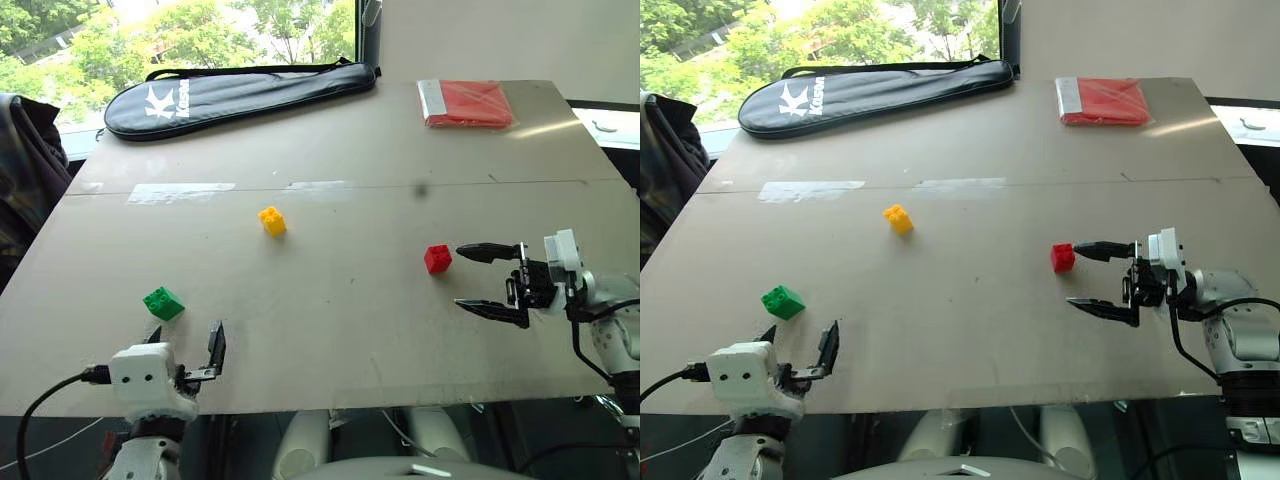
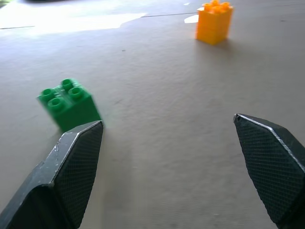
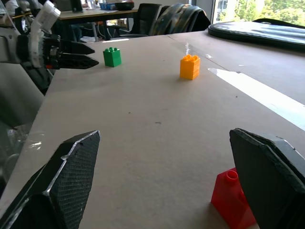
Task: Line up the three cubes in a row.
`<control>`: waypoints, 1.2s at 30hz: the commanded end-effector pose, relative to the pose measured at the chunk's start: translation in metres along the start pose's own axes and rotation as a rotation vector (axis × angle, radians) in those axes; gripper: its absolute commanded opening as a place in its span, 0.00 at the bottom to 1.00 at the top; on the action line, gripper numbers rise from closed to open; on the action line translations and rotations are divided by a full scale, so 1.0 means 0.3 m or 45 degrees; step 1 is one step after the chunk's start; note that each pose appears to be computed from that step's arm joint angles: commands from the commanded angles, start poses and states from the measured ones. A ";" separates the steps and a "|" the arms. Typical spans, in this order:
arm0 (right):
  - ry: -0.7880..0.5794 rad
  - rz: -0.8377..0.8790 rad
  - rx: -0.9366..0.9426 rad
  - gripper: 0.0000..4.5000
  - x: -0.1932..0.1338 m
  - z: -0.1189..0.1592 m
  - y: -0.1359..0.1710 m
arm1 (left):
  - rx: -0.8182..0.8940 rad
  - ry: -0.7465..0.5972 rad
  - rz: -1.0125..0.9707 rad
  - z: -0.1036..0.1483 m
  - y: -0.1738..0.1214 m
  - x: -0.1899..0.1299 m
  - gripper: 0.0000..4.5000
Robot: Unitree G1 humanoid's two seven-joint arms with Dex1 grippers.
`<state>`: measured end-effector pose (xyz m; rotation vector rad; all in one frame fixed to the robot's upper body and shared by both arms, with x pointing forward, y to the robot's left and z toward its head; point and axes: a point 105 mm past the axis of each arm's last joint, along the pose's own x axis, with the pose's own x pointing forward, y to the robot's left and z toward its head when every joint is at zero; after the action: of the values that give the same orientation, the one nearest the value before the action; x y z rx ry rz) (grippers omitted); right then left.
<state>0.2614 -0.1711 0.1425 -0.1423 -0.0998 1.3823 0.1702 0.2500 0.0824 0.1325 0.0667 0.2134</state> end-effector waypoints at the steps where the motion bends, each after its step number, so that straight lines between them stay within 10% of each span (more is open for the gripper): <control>1: -0.060 0.050 -0.045 0.99 0.002 0.048 0.021 | 0.060 -0.014 0.101 0.004 0.018 0.011 1.00; 28: -0.096 -0.022 -0.049 0.99 -0.002 0.068 0.042 | 0.000 0.022 0.267 -0.046 0.109 0.175 1.00; 36: -0.101 -0.033 -0.056 1.00 0.004 0.074 0.046 | -0.024 0.023 0.294 -0.054 0.115 0.195 0.33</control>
<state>0.2473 -0.1655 0.1510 -0.1027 -0.1438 1.3711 0.2207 0.2921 0.0643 0.1113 0.0800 0.4218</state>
